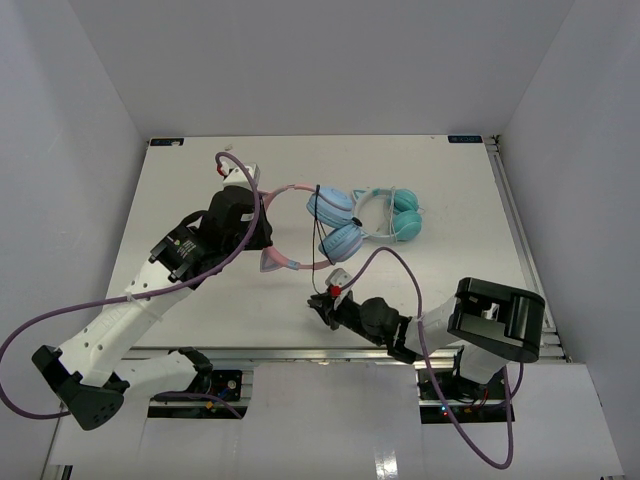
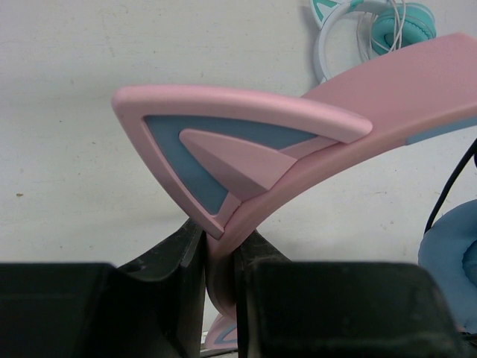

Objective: Wrap the headphones

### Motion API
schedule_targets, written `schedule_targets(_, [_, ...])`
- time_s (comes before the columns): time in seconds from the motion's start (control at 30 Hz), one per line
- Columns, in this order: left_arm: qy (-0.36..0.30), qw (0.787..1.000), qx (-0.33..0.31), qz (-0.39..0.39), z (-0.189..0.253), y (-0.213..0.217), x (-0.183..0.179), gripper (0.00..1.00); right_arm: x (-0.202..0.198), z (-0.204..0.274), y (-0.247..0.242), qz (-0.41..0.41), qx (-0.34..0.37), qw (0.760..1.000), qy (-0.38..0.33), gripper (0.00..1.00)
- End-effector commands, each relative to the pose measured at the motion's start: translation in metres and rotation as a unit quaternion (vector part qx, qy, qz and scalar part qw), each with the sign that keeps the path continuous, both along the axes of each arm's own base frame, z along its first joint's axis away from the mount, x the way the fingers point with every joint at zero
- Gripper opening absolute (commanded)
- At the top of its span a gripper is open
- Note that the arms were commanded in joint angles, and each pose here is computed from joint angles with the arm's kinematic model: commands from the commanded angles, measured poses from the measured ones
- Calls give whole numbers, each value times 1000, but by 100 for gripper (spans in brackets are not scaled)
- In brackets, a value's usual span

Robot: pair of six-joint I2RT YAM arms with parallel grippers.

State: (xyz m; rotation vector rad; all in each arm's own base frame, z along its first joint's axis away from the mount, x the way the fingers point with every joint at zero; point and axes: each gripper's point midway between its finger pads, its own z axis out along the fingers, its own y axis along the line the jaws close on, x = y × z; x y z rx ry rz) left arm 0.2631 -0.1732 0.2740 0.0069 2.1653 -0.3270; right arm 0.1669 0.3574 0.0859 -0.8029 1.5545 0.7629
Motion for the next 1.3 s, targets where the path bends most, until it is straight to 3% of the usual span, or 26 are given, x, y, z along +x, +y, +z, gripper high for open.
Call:
schedule_targets(0.0, [-51,997,-64,3,39,-6,4,0,9,46,11,-3,90,995,-44,11])
schedule_targets(0.37, [-81,995,-54,12,62,7,2,0,21,42,-36,-53,105,992,-37,8])
schedule_targets(0.53, [-83,995,-60,-21,69,-1,-3,0,28,41,-51,-71,103,991,-38,8])
schedule_targets(0.63, [-81,990,-59,-98,69,-18,-15,0,34,42,-57,-69,106,991,-35,8])
schedule_targets(0.73, [-65,968,-61,-234,63,-47,-43,0,39,44,-65,-65,106,992,-33,8])
schedule_targets(0.93, [-84,924,15,-373,38,-54,-65,0,50,47,-80,-74,39,996,-9,8])
schedule_targets(0.97, [-88,920,31,-382,29,-52,-65,0,53,42,-82,-78,2,997,5,8])
schedule_targets(1.1, [-117,901,126,-398,1,-38,-50,0,58,66,-98,-99,-14,995,31,8])
schedule_targets(1.27, [-104,885,207,-404,-31,-30,-30,0,53,82,-114,-104,-30,993,57,8])
